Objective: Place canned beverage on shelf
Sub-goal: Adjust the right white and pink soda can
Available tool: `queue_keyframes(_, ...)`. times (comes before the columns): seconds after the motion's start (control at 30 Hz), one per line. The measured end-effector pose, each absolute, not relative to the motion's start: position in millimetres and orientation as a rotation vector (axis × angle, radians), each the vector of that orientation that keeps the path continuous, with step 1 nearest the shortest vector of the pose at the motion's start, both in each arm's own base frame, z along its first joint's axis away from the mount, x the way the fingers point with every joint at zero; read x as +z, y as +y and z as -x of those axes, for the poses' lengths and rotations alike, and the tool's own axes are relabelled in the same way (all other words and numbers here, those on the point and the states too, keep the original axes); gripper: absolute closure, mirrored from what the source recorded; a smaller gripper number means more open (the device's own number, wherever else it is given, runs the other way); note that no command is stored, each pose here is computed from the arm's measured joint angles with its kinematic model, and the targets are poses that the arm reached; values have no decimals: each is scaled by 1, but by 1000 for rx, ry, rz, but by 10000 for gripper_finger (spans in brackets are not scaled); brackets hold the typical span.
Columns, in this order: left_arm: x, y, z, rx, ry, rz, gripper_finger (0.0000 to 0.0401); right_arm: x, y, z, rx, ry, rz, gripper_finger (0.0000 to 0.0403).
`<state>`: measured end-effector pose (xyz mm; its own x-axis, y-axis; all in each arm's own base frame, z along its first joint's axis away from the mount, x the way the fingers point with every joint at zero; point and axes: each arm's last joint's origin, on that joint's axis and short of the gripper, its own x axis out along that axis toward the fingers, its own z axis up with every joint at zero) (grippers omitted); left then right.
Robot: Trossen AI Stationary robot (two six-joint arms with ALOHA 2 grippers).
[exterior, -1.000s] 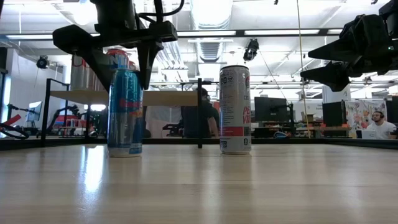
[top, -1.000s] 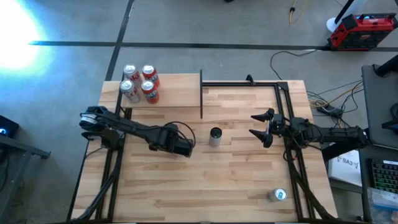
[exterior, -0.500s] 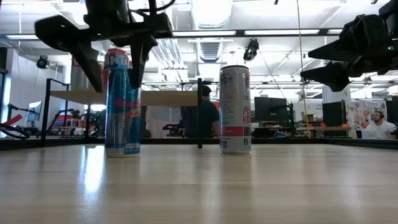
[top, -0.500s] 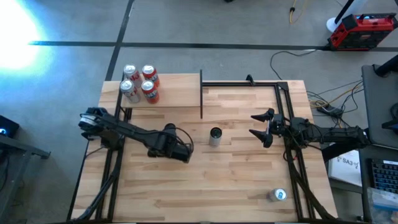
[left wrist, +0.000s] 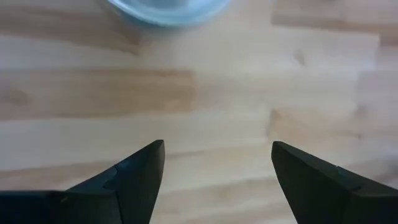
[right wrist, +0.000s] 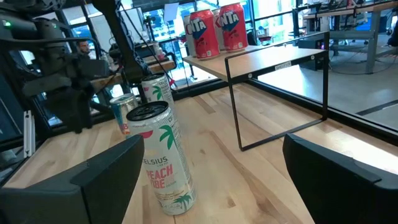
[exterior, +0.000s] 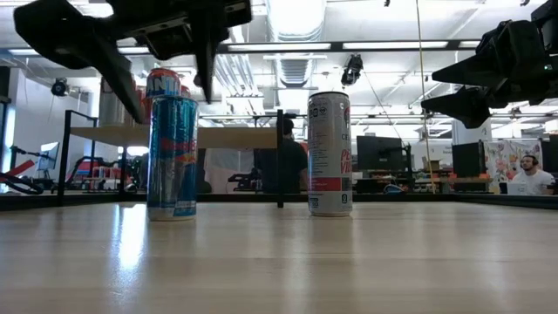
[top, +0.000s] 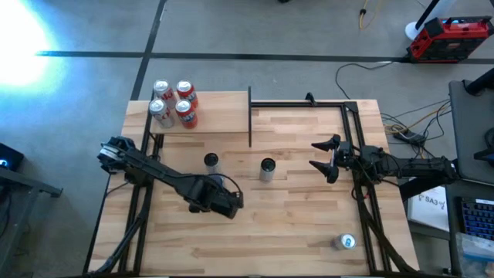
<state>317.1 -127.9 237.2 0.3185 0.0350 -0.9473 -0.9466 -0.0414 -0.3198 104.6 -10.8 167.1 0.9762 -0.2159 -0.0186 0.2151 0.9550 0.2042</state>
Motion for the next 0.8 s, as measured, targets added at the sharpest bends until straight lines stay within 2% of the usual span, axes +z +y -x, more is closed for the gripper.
queue_keyframes(0.27, 236, -145, -351, 958, 964, 1364, 122, 167, -11, -105, -219, -3, -207, 35)
queue_keyframes(0.6, 242, -167, -403, 924, 1072, 1152, 122, 167, -11, -105, -219, -3, -207, 35)
queue_keyframes(0.8, 248, -175, -419, 928, 1128, 1055, 122, 167, -11, -105, -219, -4, -207, 35)
